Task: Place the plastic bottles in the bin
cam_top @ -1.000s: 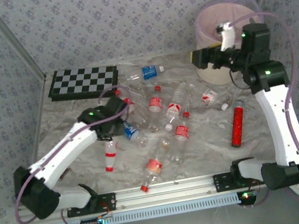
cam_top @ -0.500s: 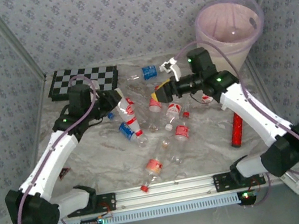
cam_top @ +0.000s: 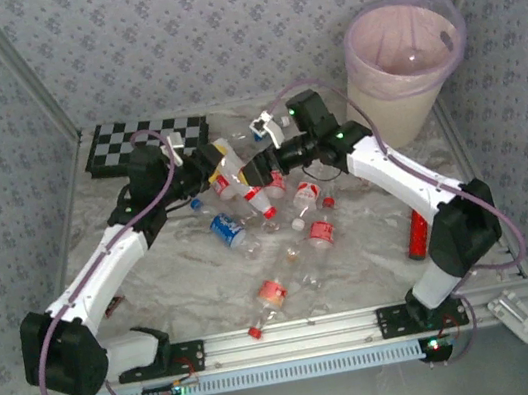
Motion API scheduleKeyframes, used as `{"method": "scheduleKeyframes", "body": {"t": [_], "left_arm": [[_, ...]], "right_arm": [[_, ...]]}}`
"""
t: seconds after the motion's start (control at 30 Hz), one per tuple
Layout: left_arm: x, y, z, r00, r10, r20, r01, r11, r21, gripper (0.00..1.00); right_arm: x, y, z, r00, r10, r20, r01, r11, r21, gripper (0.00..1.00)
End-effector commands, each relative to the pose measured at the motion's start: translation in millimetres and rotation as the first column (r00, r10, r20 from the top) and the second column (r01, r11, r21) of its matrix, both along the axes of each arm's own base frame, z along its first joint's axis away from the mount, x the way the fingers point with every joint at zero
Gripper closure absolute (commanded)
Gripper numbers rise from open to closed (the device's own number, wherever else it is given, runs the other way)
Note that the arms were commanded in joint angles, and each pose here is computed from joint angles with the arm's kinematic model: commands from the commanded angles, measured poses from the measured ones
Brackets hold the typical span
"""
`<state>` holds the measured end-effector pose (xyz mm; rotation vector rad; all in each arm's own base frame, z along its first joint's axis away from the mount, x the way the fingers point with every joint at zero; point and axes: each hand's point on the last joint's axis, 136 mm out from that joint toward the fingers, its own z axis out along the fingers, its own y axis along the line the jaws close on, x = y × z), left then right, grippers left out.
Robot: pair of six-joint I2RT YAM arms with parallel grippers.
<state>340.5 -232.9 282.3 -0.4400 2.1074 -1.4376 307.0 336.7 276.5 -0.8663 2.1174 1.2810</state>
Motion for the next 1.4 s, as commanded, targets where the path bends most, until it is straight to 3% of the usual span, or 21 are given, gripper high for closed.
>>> {"method": "scheduleKeyframes", "body": {"t": [0.0, 0.23, 0.47, 0.57, 0.7, 0.87, 1.0, 1.1, 1.2, 1.37], "left_arm": [[-1, -11, 16, 0.998, -0.029, 0.048, 0.032, 0.998, -0.054, 0.57], [-3, -14, 24, 0.997, -0.034, 0.062, 0.038, 0.997, -0.065, 0.57], [0, -14, 20, 0.997, -0.03, 0.069, 0.033, 0.998, -0.044, 0.57], [1, -15, 19, 0.997, -0.037, 0.07, 0.04, 0.998, -0.043, 0.54], [3, -12, 17, 0.997, -0.025, 0.07, 0.027, 0.999, -0.04, 0.4], [4, 18, 12, 0.997, 0.041, 0.069, -0.04, 0.999, -0.011, 0.0], [-5, 45, -9, 0.994, 0.106, 0.034, -0.11, 0.983, 0.147, 0.0], [-14, 55, -34, 0.992, 0.122, -0.025, -0.113, 0.963, 0.244, 0.01], [-22, 58, -56, 0.989, 0.126, -0.073, -0.099, 0.951, 0.294, 0.05], [-37, 49, -72, 0.994, 0.056, -0.09, -0.021, 0.937, 0.349, 0.14]], "right_arm": [[6, 10, 10, 0.999, 0.021, 0.029, -0.022, 1.0, 0.02, 0.18], [15, 11, -5, 1.0, 0.021, 0.016, -0.02, 0.999, -0.039, 0.2], [16, 10, -5, 1.0, 0.021, 0.0, -0.021, 0.999, -0.025, 0.49], [19, 9, -3, 1.0, 0.011, -0.001, -0.011, 1.0, -0.008, 0.53], [21, 8, 3, 1.0, -0.003, 0.012, 0.003, 1.0, -0.007, 0.57], [38, -12, 19, 0.997, -0.067, 0.037, 0.068, 0.997, -0.036, 0.62], [62, -55, 36, 0.978, -0.185, 0.098, 0.194, 0.977, -0.094, 0.67], [84, -101, 62, 0.934, -0.307, 0.182, 0.331, 0.936, -0.118, 0.69], [108, -156, 96, 0.839, -0.459, 0.293, 0.507, 0.854, -0.115, 0.73], [151, -261, 154, 0.589, -0.694, 0.414, 0.763, 0.646, -0.002, 0.83]]}}
